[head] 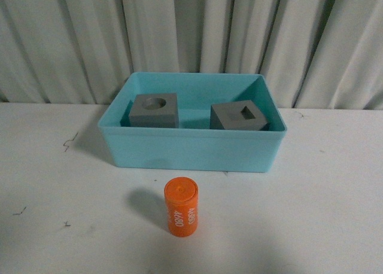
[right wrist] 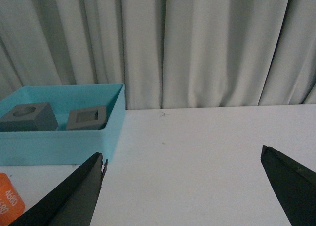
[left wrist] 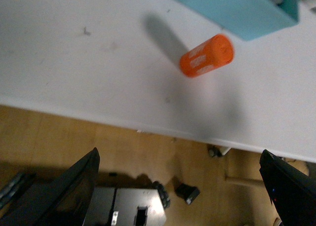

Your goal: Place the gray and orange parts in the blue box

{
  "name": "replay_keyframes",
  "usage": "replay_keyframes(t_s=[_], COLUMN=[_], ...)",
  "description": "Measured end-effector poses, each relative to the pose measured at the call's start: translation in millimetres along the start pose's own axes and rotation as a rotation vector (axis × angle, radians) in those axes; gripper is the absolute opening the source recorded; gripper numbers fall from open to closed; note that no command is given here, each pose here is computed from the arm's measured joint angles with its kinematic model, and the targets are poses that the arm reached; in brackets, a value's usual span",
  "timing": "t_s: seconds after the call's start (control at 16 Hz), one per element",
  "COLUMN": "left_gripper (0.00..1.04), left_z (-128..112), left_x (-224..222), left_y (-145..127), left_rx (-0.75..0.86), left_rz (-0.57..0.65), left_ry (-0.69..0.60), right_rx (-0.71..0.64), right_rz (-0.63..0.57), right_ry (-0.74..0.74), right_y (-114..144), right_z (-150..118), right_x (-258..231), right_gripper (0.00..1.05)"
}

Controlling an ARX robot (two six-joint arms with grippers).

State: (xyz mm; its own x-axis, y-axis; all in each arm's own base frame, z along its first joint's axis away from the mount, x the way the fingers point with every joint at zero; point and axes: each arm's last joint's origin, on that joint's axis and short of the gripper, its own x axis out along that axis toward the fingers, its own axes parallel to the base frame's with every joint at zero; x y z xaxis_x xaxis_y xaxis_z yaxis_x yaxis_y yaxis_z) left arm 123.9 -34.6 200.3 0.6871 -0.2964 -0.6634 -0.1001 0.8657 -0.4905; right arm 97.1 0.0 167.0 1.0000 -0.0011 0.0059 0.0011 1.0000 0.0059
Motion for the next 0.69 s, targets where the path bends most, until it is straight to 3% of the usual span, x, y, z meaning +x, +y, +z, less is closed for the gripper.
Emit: replay_keyframes(t_s=[0.06, 0.12, 0.25, 0.31, 0.56, 0.62, 0.69], left_gripper=[0.96, 0.85, 0.69, 0.57, 0.09, 0.02, 0.02], left_z=[6, 3, -9, -3, -8, -9, -7], left_x=[-2, 2, 5, 0, -1, -2, -4], left_y=[-6, -3, 15, 18, 30, 34, 39], left_rx=[0.028, 0.147, 0.300, 0.378, 0.503, 0.513, 0.514], left_rz=[-0.046, -0.066, 0.026, 0.080, 0.112, 0.098, 0.106], left_ry=[-0.113, -0.410, -0.679, -0.795, -0.808, -0.801, -0.811], right_rx=[0.000, 0.000, 0.000, 0.000, 0.000, 0.000, 0.000], right_rz=[0.000, 0.002, -0.002, 0.000, 0.001, 0.001, 0.002], right_ry=[0.000, 0.000, 0.002, -0.001, 0.000, 0.000, 0.000], right_y=[0, 0, 0, 0, 0, 0, 0], right_z=[0, 0, 0, 0, 0, 0, 0], right_x=[0, 0, 0, 0, 0, 0, 0], right_gripper=[0.98, 0.98, 0.98, 0.98, 0.98, 0.98, 0.98])
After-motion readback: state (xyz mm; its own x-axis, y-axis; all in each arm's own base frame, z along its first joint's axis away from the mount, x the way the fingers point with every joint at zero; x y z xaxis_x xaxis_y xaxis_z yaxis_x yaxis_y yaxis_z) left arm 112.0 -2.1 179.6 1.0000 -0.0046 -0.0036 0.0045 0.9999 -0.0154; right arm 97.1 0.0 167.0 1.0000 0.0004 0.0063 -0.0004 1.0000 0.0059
